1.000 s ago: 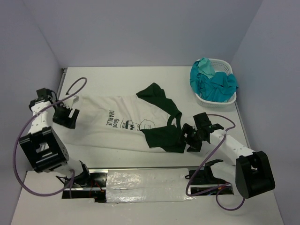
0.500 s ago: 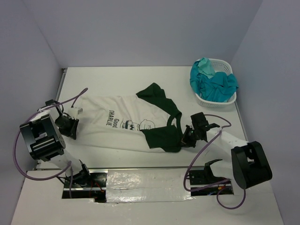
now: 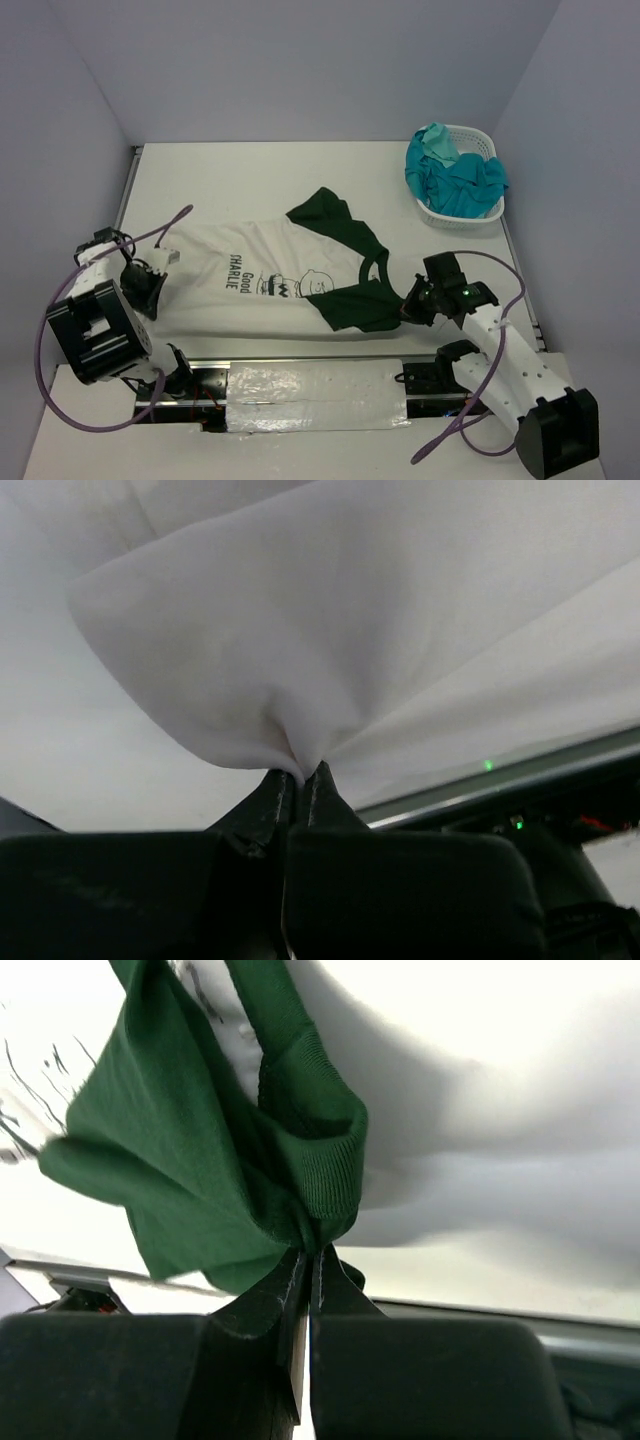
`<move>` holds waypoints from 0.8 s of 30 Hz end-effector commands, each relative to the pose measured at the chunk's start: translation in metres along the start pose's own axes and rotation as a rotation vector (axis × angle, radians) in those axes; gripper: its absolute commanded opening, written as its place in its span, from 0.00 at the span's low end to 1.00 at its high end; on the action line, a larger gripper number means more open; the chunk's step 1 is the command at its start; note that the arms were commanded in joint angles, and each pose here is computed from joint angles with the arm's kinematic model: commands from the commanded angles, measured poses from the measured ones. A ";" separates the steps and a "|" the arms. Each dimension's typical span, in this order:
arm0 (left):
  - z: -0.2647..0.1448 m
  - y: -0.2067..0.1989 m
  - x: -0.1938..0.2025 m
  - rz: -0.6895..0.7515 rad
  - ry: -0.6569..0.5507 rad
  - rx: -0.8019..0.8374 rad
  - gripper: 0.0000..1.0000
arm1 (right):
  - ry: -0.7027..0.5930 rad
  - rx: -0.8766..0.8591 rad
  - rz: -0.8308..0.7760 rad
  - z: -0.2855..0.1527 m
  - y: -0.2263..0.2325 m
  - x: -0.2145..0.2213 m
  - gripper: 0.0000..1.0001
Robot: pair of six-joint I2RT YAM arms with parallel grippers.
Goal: Fold and stack the t-shirts
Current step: Fold the flattened tshirt in 1/3 of the way, then grap the side of the flattened tshirt furthest away from the robot with both arms
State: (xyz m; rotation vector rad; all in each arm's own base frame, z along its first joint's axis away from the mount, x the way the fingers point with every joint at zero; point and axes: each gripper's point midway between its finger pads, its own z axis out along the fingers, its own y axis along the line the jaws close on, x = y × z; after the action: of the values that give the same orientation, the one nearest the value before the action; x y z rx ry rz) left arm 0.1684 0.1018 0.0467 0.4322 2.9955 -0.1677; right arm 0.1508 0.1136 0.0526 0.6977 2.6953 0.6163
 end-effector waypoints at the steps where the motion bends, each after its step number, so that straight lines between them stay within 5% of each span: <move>1: -0.003 -0.019 0.049 0.061 0.166 0.030 0.00 | -0.006 0.127 0.057 -0.011 -0.029 0.011 0.00; 3: 0.000 -0.028 0.060 0.077 0.191 0.054 0.02 | -0.014 0.129 0.056 -0.011 -0.032 0.012 0.07; 4: 0.002 -0.030 0.062 0.078 0.196 0.066 0.17 | -0.014 0.129 0.051 -0.010 -0.033 0.012 0.39; 5: 0.002 -0.031 0.063 0.074 0.205 0.073 0.58 | -0.011 0.132 0.044 -0.010 -0.034 0.013 0.52; 6: 0.001 -0.029 0.061 0.059 0.201 0.063 0.85 | -0.008 0.135 0.039 -0.010 -0.033 0.012 0.73; 7: -0.001 -0.024 0.058 0.050 0.196 0.046 0.98 | -0.028 0.119 0.021 -0.015 -0.026 0.005 0.82; 9: -0.014 -0.007 0.040 0.028 0.151 0.004 0.99 | -0.077 0.107 -0.018 -0.025 -0.012 -0.012 0.92; 14: -0.062 0.050 -0.032 -0.110 -0.061 -0.076 0.97 | -0.276 -0.033 -0.231 -0.089 0.088 -0.098 0.87; 17: -0.088 0.075 -0.099 -0.187 -0.278 -0.068 0.84 | -0.288 -0.099 -0.376 -0.089 0.155 -0.145 0.67; 18: -0.100 0.080 -0.123 -0.227 -0.355 -0.049 0.77 | -0.228 -0.050 -0.401 -0.059 0.161 -0.158 0.51; 19: -0.088 0.082 -0.135 -0.245 -0.343 -0.009 0.63 | -0.275 -0.109 -0.432 -0.072 0.198 -0.179 0.44; 20: -0.092 0.089 -0.148 -0.273 -0.368 -0.016 0.60 | -0.216 -0.071 -0.436 -0.037 0.204 -0.191 0.38; 22: -0.070 0.089 -0.164 -0.274 -0.334 0.024 0.64 | -0.256 -0.116 -0.472 -0.032 0.244 -0.220 0.41; 23: -0.064 0.090 -0.170 -0.277 -0.327 0.026 0.69 | -0.194 -0.067 -0.468 0.011 0.243 -0.226 0.44; 24: -0.058 0.094 -0.179 -0.264 -0.333 0.014 0.75 | -0.163 -0.037 -0.464 0.028 0.242 -0.230 0.56</move>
State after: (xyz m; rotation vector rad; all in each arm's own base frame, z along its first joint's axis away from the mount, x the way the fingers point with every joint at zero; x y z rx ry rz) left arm 0.3422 0.1763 0.1422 0.0846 2.6820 -0.0883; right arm 0.4259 0.1807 0.2329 0.1855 2.4241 0.5240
